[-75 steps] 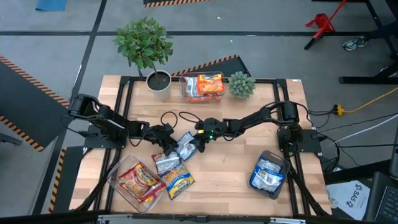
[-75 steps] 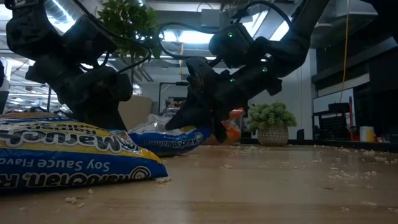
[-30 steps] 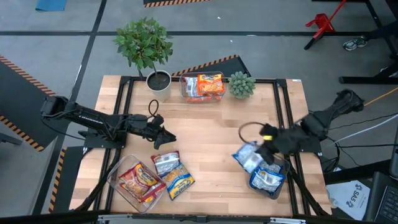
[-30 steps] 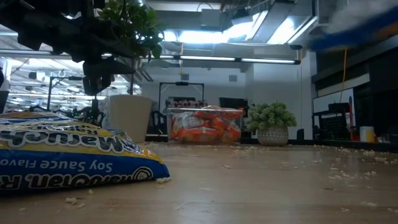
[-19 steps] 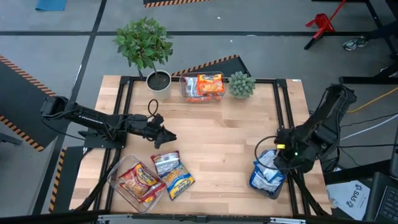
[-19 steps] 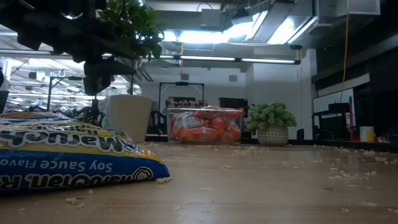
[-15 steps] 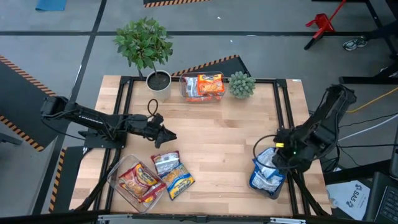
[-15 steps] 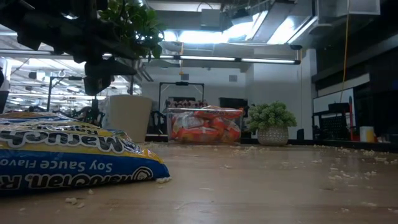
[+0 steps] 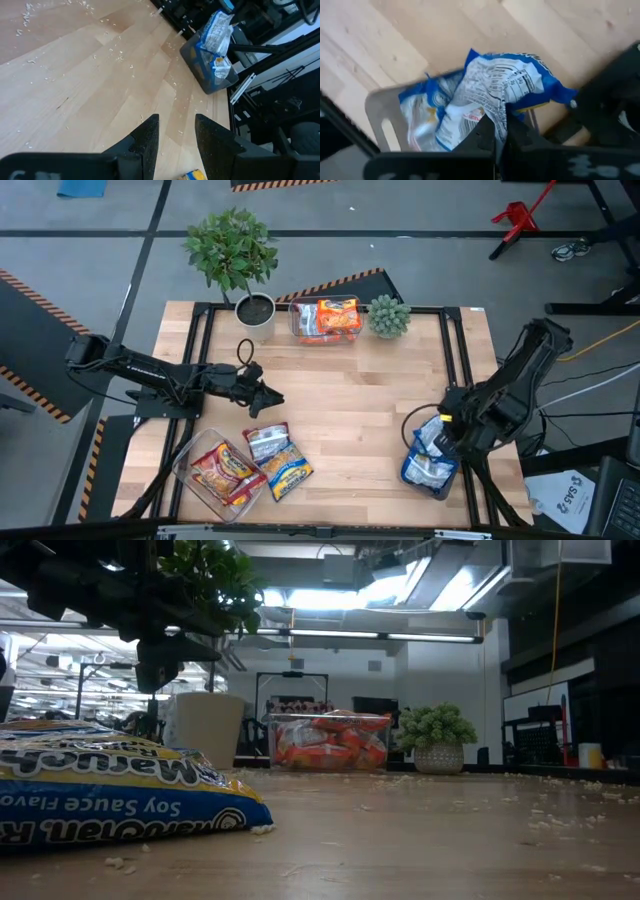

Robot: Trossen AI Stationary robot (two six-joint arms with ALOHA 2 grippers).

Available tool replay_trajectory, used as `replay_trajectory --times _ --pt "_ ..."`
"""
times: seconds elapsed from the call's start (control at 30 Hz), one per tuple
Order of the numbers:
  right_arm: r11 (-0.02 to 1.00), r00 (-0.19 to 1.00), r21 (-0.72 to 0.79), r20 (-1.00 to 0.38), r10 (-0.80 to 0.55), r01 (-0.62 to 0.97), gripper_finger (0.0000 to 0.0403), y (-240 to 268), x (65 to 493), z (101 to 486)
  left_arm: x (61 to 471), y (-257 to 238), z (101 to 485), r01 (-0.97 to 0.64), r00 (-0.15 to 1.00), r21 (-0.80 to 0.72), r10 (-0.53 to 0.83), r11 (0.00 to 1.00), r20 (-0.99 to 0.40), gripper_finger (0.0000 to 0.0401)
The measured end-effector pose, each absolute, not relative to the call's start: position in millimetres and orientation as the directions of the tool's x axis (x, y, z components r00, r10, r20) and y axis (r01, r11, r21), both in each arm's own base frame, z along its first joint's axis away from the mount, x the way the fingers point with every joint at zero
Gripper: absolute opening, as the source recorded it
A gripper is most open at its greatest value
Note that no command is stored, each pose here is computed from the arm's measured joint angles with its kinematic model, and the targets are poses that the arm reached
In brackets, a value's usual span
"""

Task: Sort Maruchan noodles
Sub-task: Put the blue noodle pack into the black bin

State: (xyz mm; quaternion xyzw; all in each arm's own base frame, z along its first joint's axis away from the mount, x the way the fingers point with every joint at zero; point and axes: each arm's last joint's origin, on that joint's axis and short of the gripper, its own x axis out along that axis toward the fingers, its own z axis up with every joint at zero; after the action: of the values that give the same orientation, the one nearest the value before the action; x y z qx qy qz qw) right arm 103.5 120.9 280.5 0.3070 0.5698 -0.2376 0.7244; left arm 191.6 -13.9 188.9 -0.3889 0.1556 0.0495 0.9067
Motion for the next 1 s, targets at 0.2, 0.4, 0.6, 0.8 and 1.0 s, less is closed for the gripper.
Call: replay_trajectory --times 0.2,0.4,0.6,0.8,1.0 --pt "0.671 0.294 0.185 -0.954 -0.051 0.718 0.0000 130 122 271 192 -14 189 -0.212 0.947 -0.688 -0.029 0.694 -0.321 0.0121" --pt "0.687 0.139 0.082 -0.990 -0.028 0.722 0.0000 143 130 255 192 -14 189 -0.214 0.946 -0.687 -0.027 0.695 -0.322 0.0121" --pt "0.727 0.025 0.058 -0.998 0.057 0.684 0.0005 152 133 248 192 -14 189 -0.209 0.946 -0.672 -0.027 0.710 -0.323 0.0121" --pt "0.765 0.021 0.058 -0.998 0.059 0.642 0.0063 152 132 248 191 -13 187 -0.234 0.938 -0.662 -0.014 0.712 -0.346 0.0121" --pt "0.865 -0.106 0.165 -0.964 0.242 0.473 0.0148 160 131 251 189 -13 182 -0.274 0.919 -0.646 -0.003 0.712 -0.393 0.0121"
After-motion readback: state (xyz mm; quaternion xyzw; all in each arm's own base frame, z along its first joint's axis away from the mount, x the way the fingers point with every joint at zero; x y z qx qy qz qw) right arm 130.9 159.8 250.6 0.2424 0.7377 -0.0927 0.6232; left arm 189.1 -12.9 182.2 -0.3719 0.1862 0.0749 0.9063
